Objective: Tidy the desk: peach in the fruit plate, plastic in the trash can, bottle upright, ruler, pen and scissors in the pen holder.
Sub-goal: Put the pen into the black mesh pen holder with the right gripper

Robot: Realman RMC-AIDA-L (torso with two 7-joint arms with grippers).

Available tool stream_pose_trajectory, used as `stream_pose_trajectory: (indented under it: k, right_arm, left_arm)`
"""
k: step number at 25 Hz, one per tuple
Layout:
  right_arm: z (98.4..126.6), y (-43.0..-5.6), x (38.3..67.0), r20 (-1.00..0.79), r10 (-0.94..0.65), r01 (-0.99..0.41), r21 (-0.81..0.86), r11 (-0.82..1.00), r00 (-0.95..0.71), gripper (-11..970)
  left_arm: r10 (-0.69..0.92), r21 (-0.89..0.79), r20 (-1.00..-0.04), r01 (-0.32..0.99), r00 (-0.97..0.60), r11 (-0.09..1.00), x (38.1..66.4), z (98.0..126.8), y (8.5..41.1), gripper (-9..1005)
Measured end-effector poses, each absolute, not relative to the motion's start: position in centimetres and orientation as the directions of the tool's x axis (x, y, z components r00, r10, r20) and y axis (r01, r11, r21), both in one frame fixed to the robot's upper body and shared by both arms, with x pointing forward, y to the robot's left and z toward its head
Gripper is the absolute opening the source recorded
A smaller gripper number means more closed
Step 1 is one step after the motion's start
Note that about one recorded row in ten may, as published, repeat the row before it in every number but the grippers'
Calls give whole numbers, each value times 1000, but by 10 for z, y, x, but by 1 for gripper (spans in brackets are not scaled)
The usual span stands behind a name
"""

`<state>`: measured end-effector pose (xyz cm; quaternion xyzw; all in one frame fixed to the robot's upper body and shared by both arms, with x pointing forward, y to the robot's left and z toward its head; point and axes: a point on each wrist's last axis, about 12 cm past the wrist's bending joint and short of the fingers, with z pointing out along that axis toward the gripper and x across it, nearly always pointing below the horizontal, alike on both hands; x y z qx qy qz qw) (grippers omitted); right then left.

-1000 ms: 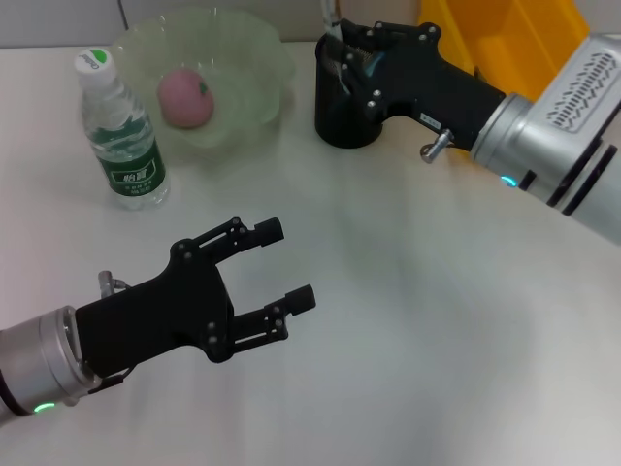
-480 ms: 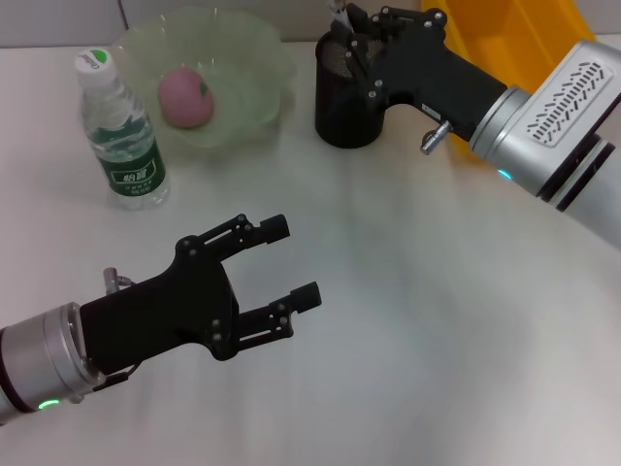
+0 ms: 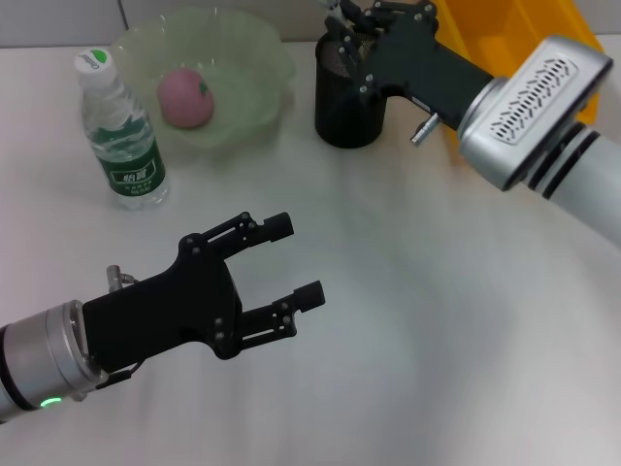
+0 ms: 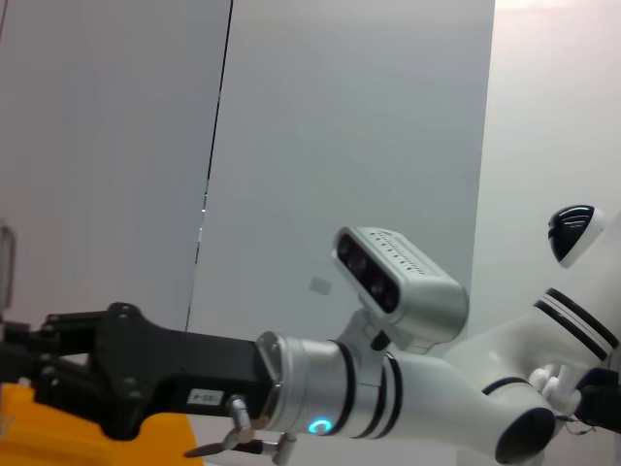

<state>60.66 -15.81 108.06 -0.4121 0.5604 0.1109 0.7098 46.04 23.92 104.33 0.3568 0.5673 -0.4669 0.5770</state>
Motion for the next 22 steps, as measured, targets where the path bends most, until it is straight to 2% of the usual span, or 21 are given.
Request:
stream_pose_trajectory:
  k: [15,22]
  right_arm:
    - [1082,-149,630,-854,-439,-618,-509,599,279,137]
    - [1083,-147,634,-851,-453,-620,-510,597,264,136]
  left_arm:
    - [-138,-113,-988,945,-73,306,458,1043,240,784]
    - [-142,-120,-987,944,-79,307,457,1042,240,784]
